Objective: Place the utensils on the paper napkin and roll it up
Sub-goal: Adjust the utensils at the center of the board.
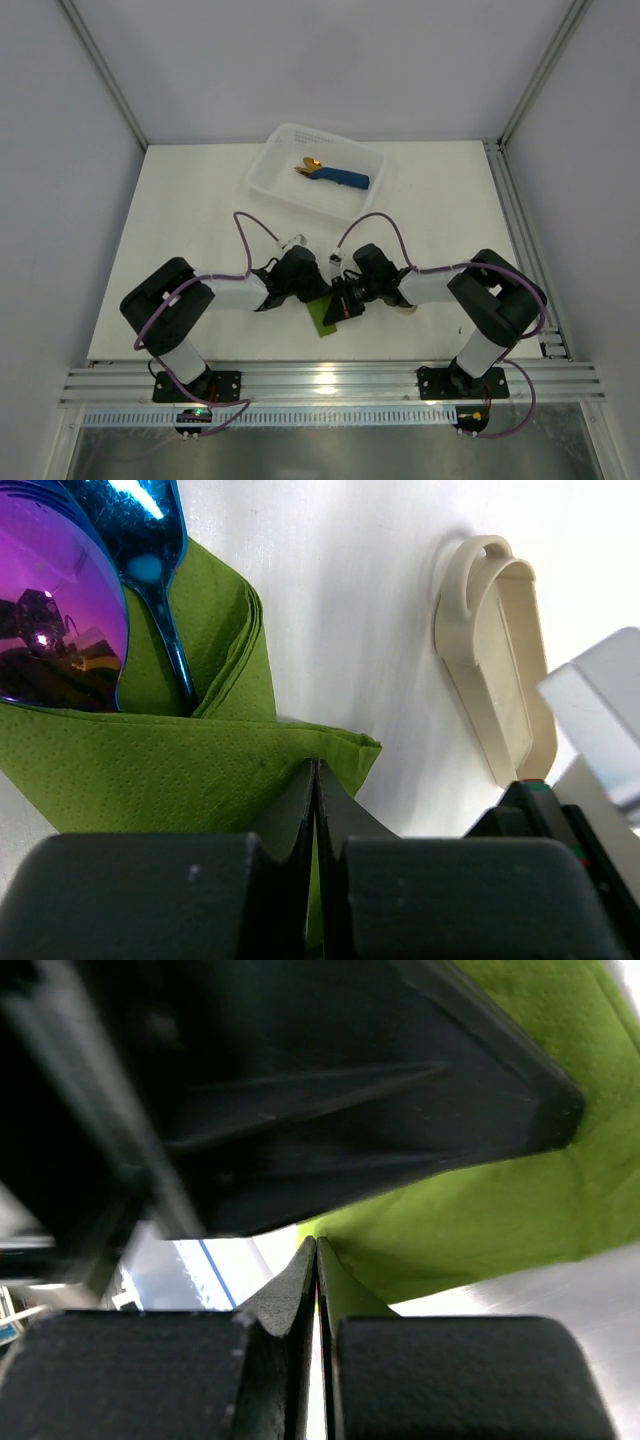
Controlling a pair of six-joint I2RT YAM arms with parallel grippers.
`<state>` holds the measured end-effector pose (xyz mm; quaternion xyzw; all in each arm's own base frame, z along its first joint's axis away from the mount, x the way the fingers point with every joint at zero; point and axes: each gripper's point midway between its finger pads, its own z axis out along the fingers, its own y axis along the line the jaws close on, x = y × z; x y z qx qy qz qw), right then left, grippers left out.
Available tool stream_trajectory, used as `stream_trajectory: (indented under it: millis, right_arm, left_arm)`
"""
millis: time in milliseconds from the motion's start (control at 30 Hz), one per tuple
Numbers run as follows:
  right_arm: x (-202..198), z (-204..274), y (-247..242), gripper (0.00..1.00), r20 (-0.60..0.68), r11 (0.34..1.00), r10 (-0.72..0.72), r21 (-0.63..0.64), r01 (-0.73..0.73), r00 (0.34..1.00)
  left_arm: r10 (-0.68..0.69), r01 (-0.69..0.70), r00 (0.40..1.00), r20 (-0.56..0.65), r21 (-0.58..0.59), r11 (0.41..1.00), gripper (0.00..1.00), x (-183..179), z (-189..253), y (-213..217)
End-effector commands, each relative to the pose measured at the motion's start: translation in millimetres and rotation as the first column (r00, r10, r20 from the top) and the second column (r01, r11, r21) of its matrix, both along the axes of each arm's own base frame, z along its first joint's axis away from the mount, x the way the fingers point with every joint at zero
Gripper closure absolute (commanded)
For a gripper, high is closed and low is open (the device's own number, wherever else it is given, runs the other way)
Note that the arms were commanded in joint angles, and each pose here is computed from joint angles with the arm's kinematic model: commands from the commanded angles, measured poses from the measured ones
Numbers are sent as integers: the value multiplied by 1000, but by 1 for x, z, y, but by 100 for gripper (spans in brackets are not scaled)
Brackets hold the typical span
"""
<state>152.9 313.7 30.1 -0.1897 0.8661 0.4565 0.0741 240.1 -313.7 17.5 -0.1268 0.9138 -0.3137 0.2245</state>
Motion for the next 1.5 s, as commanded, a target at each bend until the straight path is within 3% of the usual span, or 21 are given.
stream_trajectory:
  millis: [0,633,1000,1200,1400,1467]
  right_arm:
    - [-1,-3,1,96,15,999,3,36,-4,1000]
    - [-35,-45,-44,96,-33,994,-50,-101,47,998]
    - [-22,-10,-57,96,90,982,-132,-121,142,987]
    - [-14,6,-60,92,139,976,-165,-118,182,976]
    - [-4,7,-59,74,160,972,-180,-120,200,971]
    - [-2,3,-55,73,151,975,-172,-118,191,973]
  left_arm:
    - [2,-1,1000,-31,58,998,100,-4,-16,10]
    - [20,-15,998,-58,72,997,100,-3,-29,18]
    - [13,-9,998,-56,68,998,100,-3,-28,17]
    - [15,-11,998,-56,70,997,100,-1,-30,17]
    - [15,-12,999,-51,64,998,100,0,-28,16]
    - [15,-12,999,-51,64,998,100,0,-28,16]
